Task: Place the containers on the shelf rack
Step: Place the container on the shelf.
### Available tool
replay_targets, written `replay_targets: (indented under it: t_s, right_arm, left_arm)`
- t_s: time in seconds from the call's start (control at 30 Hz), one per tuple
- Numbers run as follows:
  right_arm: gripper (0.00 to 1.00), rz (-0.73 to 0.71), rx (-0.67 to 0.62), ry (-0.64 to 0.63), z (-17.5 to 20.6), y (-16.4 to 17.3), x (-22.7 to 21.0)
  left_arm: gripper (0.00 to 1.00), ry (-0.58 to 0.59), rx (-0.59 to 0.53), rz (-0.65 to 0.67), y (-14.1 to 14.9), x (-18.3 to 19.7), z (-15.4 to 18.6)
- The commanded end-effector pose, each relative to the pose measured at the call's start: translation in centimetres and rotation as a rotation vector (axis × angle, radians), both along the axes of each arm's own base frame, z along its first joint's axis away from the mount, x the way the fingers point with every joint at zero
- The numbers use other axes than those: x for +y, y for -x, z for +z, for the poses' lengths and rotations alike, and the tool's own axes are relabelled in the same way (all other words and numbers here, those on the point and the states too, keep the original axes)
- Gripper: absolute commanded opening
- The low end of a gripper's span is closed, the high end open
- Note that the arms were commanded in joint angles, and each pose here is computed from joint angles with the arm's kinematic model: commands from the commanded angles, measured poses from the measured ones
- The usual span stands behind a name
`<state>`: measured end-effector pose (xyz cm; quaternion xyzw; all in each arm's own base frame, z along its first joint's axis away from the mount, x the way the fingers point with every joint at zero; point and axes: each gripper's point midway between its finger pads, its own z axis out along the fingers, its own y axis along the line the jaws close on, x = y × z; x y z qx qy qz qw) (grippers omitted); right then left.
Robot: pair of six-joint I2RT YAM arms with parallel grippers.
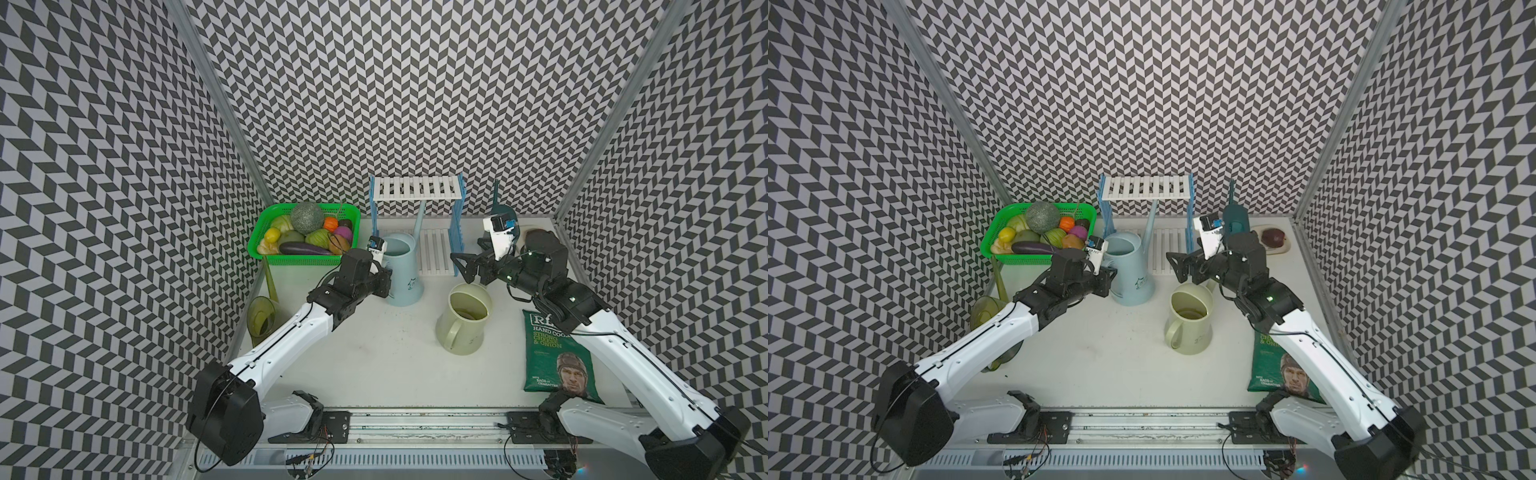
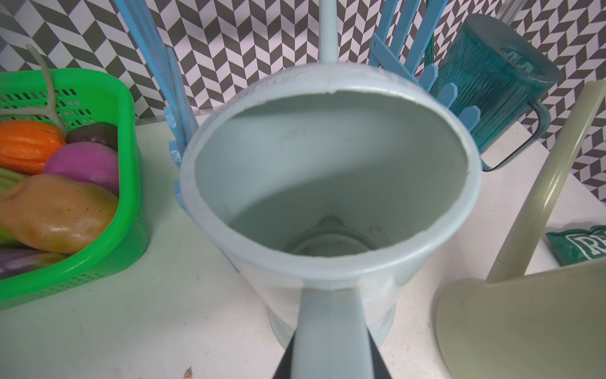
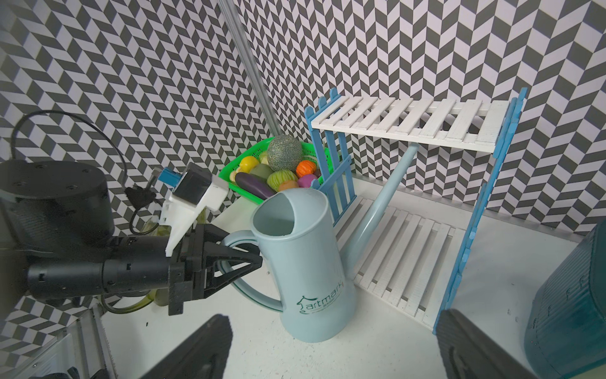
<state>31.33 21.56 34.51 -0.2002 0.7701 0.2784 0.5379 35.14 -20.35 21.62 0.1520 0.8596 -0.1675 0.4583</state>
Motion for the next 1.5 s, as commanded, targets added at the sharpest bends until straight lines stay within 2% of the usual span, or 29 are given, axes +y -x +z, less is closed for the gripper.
replay_targets:
  t_s: [0.0,0.33,0.9,1.3,1.47]
  right_arm:
    - [1.0,0.017,-0.074,-0.057,3.1,0.6,0.2]
    - [1.0,0.005,-0.093,-0.079,4.4,1.4,-0.4]
    - [1.0,-0.032,-0.095,-0.073,4.5,1.8,-1.3]
    - [1.0,-0.064,-0.091,-0.057,3.9,1.9,-2.1]
    - [1.0,-0.073,-0.088,-0.051,3.6,1.8,-2.2]
  left_arm:
    - [0.0,0.076,-0.129,0.05,-2.2,-0.8,4.3]
    - [0.0,0.047,-0.162,0.176,-5.9,-1.1,4.1]
    - [0.0,0.016,-0.213,0.346,-9.7,-0.7,2.7]
    - [0.0,-0.024,-0.181,0.383,-11.3,-1.6,-0.4]
    - [0.03,-0.044,-0.169,0.38,-11.6,-1.8,-1.4]
